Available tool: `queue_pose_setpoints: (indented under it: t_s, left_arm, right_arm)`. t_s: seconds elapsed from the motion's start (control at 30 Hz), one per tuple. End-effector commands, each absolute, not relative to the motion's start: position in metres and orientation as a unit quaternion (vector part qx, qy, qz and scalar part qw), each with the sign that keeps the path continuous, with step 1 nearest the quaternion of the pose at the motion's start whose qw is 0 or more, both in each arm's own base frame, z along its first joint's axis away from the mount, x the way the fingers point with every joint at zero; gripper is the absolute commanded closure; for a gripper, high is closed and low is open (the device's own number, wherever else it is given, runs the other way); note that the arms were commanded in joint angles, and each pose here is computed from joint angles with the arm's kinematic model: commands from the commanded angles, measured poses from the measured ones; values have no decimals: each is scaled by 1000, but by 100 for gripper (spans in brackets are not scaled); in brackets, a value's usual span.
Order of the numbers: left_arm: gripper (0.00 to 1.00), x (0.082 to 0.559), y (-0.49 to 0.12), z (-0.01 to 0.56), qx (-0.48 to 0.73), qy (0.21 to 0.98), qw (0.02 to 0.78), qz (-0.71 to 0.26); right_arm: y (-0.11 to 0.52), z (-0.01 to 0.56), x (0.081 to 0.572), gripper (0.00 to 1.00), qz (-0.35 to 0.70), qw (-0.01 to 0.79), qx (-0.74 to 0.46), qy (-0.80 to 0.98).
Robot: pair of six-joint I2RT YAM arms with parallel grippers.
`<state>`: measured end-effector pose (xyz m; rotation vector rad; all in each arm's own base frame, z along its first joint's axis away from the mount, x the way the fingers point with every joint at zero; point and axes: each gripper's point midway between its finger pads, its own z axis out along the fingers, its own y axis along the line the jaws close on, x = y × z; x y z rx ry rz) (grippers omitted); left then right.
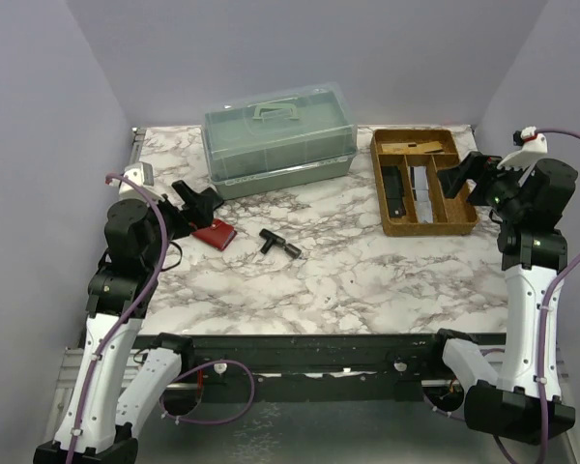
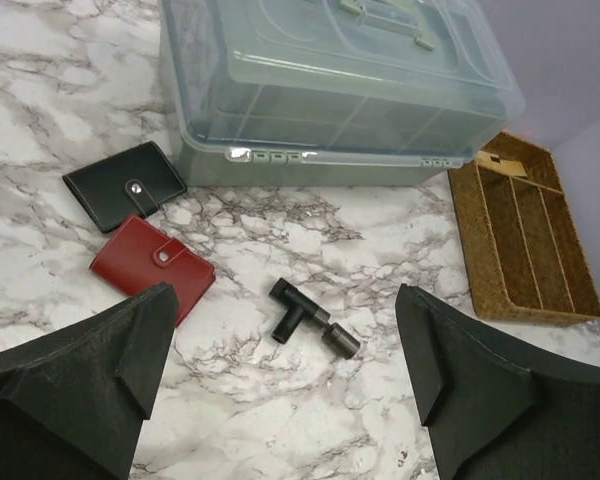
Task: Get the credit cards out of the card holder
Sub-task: Open the card holder at the center of the board.
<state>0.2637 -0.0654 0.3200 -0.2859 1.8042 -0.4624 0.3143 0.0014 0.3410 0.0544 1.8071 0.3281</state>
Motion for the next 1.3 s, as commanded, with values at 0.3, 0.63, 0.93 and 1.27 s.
queue_pose_setpoints:
  t_s: [0.3, 0.63, 0.93, 1.27]
  left_arm:
    - [1, 243, -73, 276, -133, 818, 519, -210]
    - [1, 256, -71, 214, -173, 853, 456, -187]
    - [4, 275, -55, 168, -226, 860, 436, -136]
    - [3, 306, -33, 130, -419, 765, 406, -271]
  right_arm:
    - [23, 326, 314, 0, 189, 611, -34, 768]
    - [80, 261, 285, 0, 309, 568, -237, 725]
    - [103, 232, 254, 0, 375, 543, -307, 686]
    - [97, 227, 257, 0, 338, 556, -310, 693]
